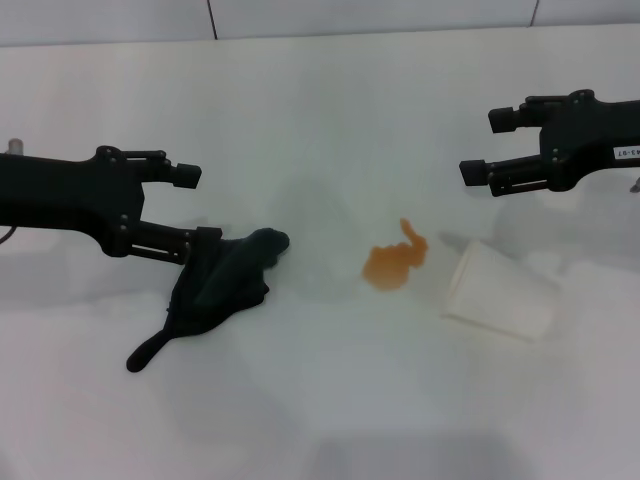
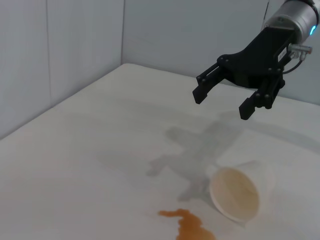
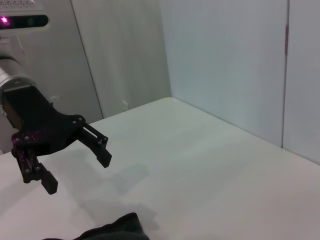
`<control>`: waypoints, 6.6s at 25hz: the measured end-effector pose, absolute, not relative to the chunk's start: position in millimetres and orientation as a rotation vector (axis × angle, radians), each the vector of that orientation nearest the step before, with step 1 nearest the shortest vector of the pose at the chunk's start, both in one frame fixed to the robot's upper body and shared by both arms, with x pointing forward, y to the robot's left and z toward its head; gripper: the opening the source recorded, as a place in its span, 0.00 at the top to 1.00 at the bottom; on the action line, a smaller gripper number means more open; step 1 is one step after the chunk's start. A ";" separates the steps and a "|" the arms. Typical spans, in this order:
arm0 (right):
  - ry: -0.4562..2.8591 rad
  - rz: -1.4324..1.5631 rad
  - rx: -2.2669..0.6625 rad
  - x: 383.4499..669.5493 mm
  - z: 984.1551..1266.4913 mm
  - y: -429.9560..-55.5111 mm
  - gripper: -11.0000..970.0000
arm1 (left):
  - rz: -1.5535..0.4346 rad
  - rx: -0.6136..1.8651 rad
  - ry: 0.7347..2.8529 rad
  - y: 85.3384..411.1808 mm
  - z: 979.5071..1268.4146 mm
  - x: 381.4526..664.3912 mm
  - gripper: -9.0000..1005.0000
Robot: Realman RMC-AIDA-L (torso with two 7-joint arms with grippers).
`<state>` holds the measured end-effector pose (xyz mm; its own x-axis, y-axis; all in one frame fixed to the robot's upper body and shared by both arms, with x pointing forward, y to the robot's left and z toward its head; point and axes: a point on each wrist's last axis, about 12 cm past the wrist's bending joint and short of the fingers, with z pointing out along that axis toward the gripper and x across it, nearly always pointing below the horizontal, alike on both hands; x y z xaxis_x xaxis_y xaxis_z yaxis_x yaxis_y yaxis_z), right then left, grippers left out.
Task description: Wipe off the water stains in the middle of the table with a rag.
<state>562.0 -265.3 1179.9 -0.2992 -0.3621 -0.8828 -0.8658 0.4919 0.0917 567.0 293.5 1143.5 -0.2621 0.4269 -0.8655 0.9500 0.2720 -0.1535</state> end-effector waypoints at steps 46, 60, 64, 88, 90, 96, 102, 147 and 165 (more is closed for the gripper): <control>2.325 0.562 -1.208 533.1 1186.6 -270.9 0.14 | -0.922 1.268 1.816 290.6 1145.0 568.2 0.12; 2.368 0.446 -1.304 544.0 1182.4 -240.8 0.14 | -0.918 1.279 1.806 290.1 1144.1 567.0 0.13; 2.375 0.423 -1.303 549.2 1185.3 -237.6 0.14 | -0.919 1.276 1.806 290.4 1143.7 566.6 0.13; 2.399 0.434 -1.330 551.2 1166.2 -218.3 0.15 | -0.916 1.278 1.801 289.6 1144.9 567.9 0.14; 2.406 0.433 -1.327 551.6 1163.7 -218.7 0.15 | -0.917 1.275 1.801 290.0 1144.7 567.5 0.14; 2.423 0.431 -1.327 552.7 1153.7 -216.7 0.15 | -0.917 1.273 1.801 290.3 1144.2 567.1 0.14; 2.415 0.422 -1.326 553.4 1152.0 -215.3 0.15 | -0.916 1.273 1.800 290.1 1144.5 567.5 0.14; 2.239 0.543 -1.086 563.9 1155.1 -243.2 0.24 | -0.889 1.278 1.783 289.7 1144.6 570.5 0.15; 1.855 0.744 -0.792 563.8 1095.4 -277.2 0.24 | -0.883 1.260 1.768 289.3 1148.3 572.8 0.16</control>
<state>563.8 -277.2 1095.4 -0.3376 -0.2019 -0.9194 -0.7814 0.6047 0.1542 572.8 289.3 1148.3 -0.2074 0.4192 -0.8839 0.9585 0.2680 -0.0978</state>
